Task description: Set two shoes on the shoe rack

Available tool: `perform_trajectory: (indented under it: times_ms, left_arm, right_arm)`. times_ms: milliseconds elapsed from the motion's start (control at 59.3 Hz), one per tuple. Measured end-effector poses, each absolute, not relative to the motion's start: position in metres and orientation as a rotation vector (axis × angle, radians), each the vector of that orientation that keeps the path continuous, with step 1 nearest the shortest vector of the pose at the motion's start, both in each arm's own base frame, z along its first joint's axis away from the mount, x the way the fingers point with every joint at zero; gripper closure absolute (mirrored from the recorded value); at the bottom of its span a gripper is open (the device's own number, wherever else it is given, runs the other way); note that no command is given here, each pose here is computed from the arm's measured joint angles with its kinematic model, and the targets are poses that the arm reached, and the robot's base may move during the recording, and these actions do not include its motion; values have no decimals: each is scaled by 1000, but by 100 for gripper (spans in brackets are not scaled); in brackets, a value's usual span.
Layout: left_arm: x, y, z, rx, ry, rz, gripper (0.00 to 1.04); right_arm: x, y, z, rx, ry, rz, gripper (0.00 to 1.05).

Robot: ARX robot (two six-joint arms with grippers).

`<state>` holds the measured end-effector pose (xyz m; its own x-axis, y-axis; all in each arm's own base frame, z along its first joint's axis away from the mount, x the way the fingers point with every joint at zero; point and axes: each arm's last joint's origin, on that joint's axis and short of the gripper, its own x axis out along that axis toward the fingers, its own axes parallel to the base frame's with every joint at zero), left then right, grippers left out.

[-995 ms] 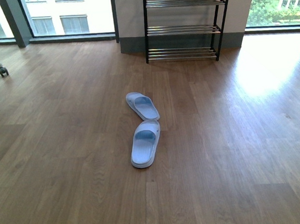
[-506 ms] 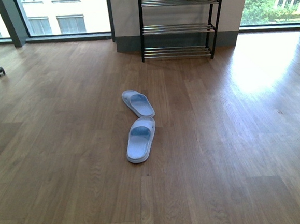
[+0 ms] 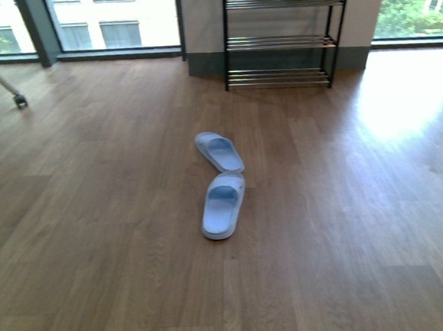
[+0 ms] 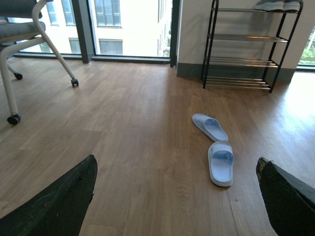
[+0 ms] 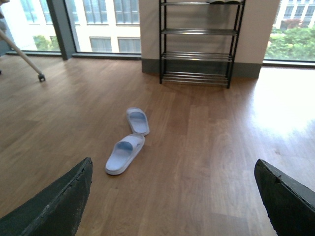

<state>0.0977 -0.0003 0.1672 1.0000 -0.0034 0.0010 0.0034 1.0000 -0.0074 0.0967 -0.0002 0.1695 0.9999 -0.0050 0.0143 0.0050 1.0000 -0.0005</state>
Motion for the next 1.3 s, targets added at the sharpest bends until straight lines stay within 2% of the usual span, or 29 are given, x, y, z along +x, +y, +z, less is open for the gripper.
perform_trajectory:
  times_ms: [1298]
  left_arm:
    - [98, 0, 167, -7, -1, 0, 9]
  right_arm:
    - [97, 0, 169, -1, -14, 2, 9]
